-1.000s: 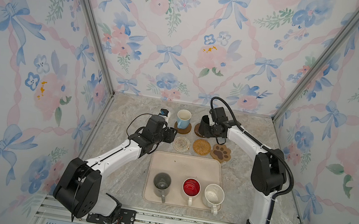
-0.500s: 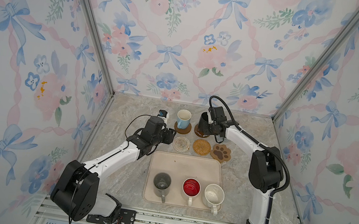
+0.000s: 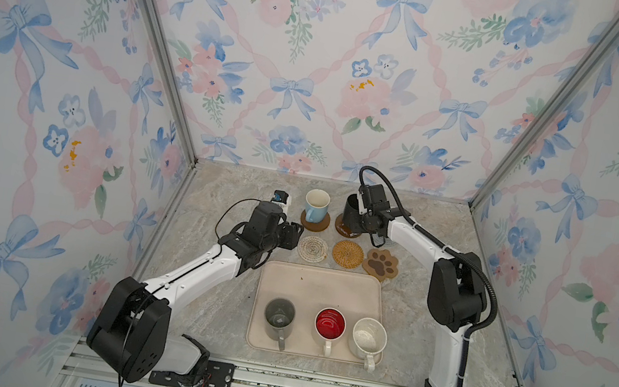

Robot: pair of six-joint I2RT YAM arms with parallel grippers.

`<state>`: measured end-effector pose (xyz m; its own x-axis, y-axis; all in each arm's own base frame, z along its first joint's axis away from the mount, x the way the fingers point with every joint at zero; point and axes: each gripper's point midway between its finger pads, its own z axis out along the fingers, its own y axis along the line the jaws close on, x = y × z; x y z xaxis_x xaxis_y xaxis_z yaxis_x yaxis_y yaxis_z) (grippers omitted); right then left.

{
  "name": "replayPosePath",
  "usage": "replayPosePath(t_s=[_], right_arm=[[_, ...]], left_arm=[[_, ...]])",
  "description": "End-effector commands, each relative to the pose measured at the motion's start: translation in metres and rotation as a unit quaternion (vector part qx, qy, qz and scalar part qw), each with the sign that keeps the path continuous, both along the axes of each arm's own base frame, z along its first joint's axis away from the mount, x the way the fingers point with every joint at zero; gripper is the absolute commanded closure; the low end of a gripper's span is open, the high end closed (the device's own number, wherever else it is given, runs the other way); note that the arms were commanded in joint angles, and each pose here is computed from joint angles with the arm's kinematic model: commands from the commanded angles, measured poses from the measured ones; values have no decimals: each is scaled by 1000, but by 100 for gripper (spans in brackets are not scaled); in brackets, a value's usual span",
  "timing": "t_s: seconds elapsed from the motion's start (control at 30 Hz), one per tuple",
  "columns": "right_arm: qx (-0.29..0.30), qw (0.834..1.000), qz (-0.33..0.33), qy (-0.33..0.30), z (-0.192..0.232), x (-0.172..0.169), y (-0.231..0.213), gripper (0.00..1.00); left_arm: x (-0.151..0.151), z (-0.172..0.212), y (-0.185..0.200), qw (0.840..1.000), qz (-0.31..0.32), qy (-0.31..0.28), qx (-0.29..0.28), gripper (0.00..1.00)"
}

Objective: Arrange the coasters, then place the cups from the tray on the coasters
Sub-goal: 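Hold the black mug on the scratched coaster with the right gripper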

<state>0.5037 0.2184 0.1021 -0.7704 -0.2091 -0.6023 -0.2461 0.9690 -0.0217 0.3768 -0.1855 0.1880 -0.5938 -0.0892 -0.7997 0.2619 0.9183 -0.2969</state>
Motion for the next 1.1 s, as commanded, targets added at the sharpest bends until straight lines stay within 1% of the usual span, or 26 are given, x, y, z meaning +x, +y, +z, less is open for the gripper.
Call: replayPosePath(t_s=[0.0, 0.3, 0.83, 0.93, 1.07], right_arm=[[12, 999, -4, -53, 22, 24, 6, 100], [11, 999, 0, -48, 17, 24, 9, 100], [4, 999, 16, -28, 5, 12, 13, 100], [7, 1000, 16, -22, 1, 10, 12, 92], [7, 1000, 16, -18, -1, 7, 12, 84]], left_arm=[[-4, -3, 6, 1000, 11, 7, -2, 45], [-5, -6, 6, 1000, 11, 11, -2, 45], [-6, -6, 9, 1000, 12, 11, -2, 45], [-6, -7, 9, 1000, 12, 12, -3, 45], [-7, -7, 9, 1000, 11, 12, -3, 45]])
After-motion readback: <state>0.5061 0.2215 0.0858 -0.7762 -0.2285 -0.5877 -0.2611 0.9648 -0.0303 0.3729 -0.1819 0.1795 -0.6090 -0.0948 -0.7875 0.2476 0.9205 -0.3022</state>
